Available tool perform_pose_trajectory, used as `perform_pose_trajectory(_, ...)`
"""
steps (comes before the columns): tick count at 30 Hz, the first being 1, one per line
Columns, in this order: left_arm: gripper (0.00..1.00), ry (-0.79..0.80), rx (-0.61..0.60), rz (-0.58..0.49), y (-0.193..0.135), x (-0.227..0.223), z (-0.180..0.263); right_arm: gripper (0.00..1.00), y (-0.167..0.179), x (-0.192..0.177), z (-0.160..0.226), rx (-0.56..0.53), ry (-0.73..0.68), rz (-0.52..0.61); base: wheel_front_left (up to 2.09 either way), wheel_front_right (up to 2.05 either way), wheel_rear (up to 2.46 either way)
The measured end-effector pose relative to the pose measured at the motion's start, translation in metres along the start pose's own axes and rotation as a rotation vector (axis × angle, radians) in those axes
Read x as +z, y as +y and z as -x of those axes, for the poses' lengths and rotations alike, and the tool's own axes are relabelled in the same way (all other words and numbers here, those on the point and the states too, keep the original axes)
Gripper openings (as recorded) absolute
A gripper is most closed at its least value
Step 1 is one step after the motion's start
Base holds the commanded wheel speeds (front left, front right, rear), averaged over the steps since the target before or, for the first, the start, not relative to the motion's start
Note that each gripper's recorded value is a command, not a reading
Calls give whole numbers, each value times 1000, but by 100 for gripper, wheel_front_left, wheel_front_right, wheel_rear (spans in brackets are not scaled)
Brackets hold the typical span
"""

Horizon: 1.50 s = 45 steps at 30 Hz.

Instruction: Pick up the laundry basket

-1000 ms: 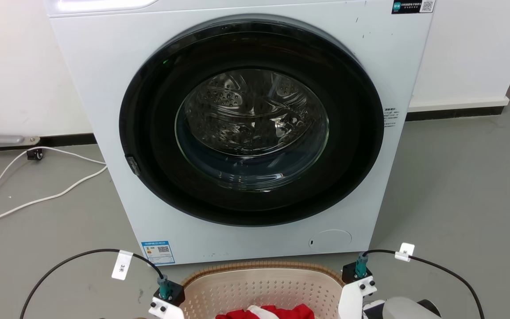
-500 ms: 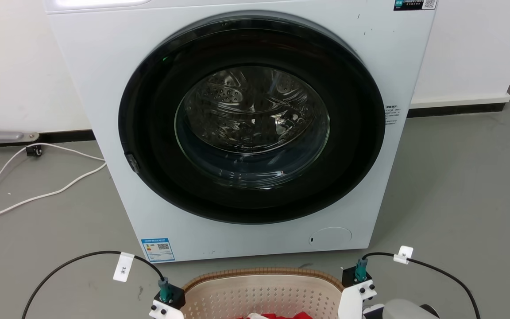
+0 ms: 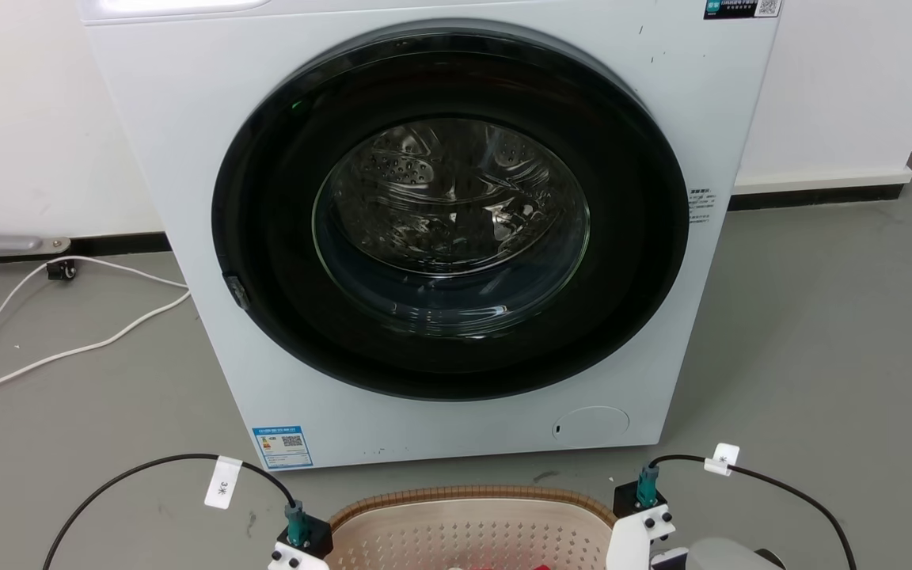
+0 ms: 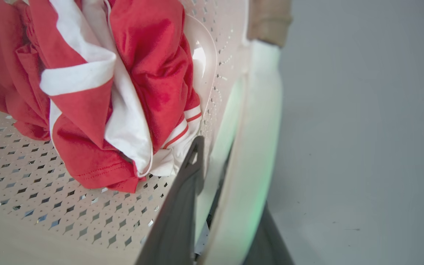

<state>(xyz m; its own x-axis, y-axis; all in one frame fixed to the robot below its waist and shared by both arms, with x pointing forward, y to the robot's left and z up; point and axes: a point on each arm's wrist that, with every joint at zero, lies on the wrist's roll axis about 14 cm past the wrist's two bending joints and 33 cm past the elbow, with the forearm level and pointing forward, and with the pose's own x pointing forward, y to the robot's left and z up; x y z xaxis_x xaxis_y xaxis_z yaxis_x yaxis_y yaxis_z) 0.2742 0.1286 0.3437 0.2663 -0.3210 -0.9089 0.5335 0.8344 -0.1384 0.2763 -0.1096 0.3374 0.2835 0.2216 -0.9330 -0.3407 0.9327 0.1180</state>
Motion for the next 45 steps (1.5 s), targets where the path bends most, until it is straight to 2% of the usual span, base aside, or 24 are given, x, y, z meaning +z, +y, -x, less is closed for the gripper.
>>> perform_pose_trajectory(45, 0, 12, -5, 5, -1, -1, 1, 0, -1, 2, 2, 4, 4, -12, 0, 0, 0)
